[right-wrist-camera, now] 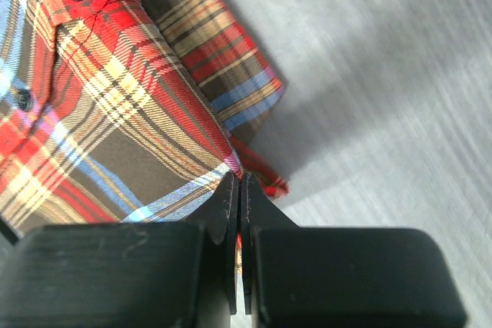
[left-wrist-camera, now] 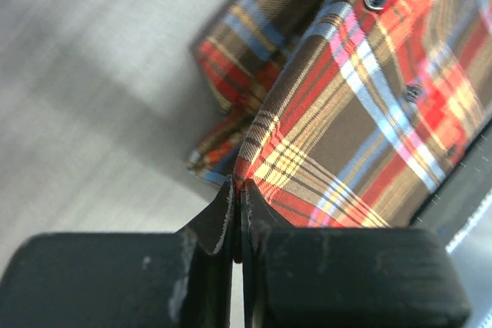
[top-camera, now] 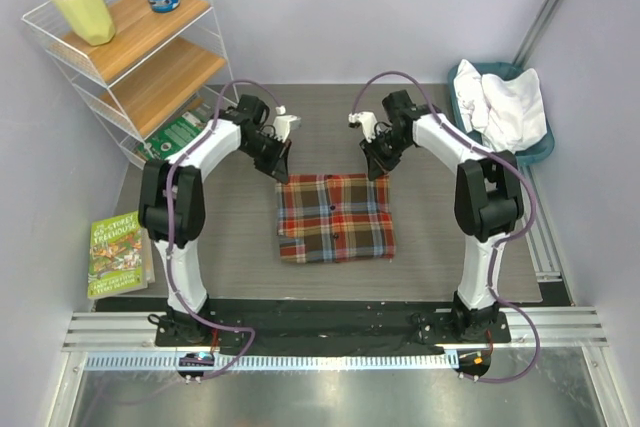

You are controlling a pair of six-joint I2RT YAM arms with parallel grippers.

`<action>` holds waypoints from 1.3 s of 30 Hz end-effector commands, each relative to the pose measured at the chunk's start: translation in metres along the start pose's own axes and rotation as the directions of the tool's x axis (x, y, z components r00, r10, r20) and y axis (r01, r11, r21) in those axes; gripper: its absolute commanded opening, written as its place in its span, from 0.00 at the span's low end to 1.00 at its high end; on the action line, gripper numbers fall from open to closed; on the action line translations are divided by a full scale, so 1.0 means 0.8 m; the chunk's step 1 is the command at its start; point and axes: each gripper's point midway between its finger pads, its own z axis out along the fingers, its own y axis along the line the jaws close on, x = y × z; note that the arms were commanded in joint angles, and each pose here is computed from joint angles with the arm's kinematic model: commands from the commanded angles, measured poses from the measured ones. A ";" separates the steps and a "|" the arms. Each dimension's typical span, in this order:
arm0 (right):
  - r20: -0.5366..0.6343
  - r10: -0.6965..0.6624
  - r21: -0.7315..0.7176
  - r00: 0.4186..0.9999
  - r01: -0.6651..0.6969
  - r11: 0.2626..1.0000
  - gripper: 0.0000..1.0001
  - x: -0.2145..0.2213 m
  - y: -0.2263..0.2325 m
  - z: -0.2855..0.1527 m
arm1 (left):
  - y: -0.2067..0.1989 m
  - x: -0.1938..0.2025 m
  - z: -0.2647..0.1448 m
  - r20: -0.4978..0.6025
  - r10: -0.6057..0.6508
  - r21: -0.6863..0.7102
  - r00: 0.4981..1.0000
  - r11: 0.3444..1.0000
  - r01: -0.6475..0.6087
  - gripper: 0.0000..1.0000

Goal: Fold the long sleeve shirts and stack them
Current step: Fold the shirt

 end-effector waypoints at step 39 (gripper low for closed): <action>0.160 0.010 -0.160 0.987 0.016 0.987 0.61 -0.162 0.048 0.053 | 0.001 0.121 0.014 -0.004 -0.687 0.183 0.726 0.714 0.676 0.44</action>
